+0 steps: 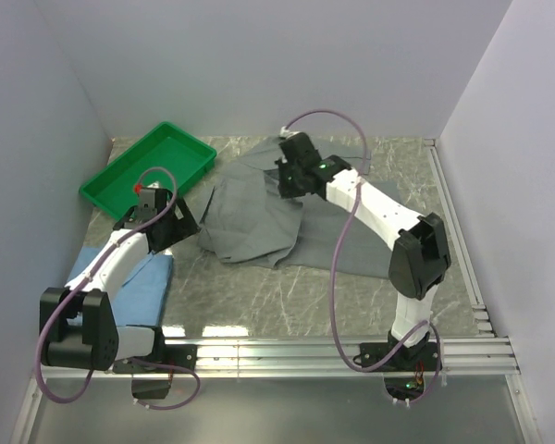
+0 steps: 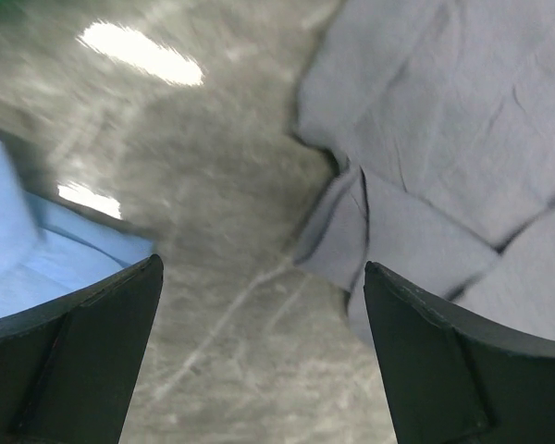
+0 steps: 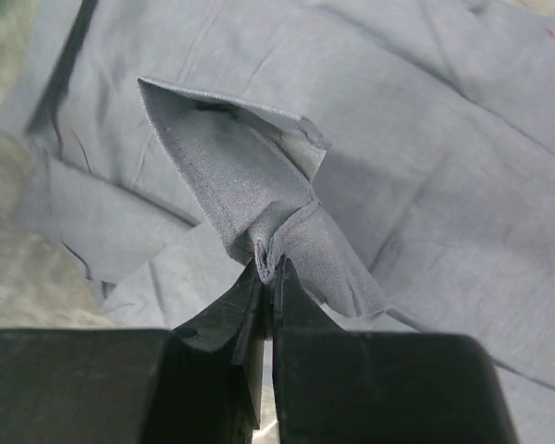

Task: Fold and stack the long sleeve shirts
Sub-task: Fold the shirt

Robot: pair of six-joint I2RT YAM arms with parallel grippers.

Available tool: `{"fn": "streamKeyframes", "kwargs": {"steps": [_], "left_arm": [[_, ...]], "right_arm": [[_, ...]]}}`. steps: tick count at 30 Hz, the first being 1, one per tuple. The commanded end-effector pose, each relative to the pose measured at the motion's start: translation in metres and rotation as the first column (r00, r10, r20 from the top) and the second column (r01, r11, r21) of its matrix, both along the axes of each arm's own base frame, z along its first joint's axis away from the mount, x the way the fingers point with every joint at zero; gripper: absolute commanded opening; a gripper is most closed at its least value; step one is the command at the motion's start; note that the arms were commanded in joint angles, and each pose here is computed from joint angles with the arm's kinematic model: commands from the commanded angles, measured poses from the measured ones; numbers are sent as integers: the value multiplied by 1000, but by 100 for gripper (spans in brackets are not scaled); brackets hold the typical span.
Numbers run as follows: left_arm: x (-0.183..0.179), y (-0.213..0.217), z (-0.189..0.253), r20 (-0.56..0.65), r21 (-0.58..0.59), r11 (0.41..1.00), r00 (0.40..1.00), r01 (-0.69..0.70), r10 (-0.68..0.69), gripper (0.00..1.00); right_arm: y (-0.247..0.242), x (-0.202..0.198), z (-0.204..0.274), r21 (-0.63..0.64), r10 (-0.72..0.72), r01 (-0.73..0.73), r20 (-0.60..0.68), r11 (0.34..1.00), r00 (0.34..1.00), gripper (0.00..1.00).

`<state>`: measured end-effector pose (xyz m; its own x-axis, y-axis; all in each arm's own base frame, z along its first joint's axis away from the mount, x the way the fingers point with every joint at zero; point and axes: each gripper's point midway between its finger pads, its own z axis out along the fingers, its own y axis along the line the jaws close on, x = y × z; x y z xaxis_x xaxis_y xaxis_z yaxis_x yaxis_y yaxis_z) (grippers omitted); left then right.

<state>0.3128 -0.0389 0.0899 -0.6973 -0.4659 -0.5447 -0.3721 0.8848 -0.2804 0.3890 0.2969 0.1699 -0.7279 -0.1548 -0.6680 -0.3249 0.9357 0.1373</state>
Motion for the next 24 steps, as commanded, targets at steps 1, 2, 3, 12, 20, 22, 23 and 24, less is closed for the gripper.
{"fn": "streamKeyframes", "kwargs": {"steps": [1,2,3,12,20,22,23,24], "left_arm": [[-8,-20,0,-16,-114,993,999,31,-33,96],[-12,-22,-4,-26,-128,991,999,34,-38,95],[-14,-24,-6,-31,-140,990,999,29,-34,95],[-27,-40,-21,-79,-225,973,994,57,-77,89],[-20,-50,-22,-90,-260,962,990,81,-108,81],[-18,-53,-21,-91,-267,960,989,91,-119,79],[-17,-54,-22,-93,-268,959,988,93,-121,78],[-16,-56,-21,-92,-270,958,988,97,-126,76]], "right_arm": [[-8,8,55,218,-95,86,29,972,995,0],[-13,13,60,233,-117,105,38,967,992,0],[-25,22,61,242,-157,144,37,960,987,0],[-60,62,78,318,-199,158,100,935,975,0],[-68,87,118,278,-173,98,261,956,950,0],[-69,91,123,250,-152,77,297,965,943,0],[-69,93,130,250,-147,67,318,966,937,0],[-68,95,131,227,-120,43,337,973,934,0]]}}
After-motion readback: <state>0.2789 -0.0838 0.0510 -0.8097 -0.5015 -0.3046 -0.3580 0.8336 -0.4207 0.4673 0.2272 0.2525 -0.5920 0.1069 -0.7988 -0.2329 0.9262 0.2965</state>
